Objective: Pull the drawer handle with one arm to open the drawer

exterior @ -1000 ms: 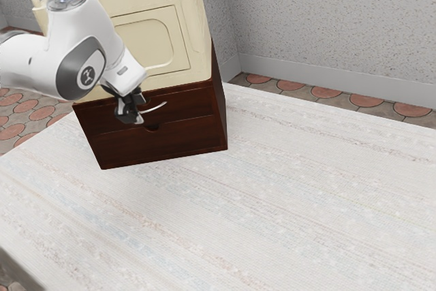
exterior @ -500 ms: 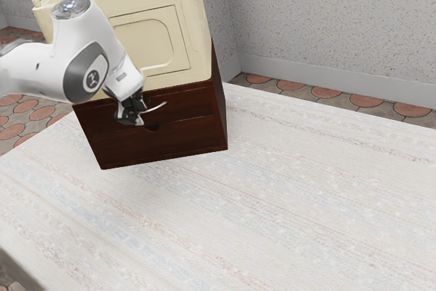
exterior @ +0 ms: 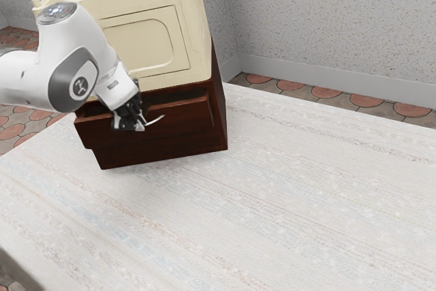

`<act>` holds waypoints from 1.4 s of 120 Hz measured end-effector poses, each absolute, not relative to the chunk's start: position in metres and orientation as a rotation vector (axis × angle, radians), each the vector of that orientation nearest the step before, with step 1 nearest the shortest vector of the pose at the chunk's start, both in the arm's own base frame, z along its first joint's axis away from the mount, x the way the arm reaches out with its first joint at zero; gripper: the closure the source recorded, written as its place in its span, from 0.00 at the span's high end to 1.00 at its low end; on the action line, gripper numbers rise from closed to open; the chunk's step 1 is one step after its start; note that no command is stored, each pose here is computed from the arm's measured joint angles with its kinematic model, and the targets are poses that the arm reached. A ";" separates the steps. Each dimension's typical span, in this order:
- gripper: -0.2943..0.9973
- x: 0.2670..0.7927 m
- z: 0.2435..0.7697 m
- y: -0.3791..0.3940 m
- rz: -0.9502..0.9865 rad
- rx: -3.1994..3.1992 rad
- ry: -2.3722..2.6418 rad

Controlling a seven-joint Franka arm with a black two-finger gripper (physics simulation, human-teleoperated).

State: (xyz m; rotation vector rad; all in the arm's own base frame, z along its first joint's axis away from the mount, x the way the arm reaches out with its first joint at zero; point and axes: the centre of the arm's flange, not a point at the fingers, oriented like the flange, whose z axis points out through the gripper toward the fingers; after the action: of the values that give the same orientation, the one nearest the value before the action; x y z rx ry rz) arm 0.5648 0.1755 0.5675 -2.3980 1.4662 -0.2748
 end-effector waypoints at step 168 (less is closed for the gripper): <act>0.34 0.464 0.562 0.103 -0.359 -2.369 1.638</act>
State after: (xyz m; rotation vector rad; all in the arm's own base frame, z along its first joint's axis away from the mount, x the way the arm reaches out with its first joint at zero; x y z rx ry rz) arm 0.4638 0.1031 0.5620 -2.3688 1.6383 -0.3586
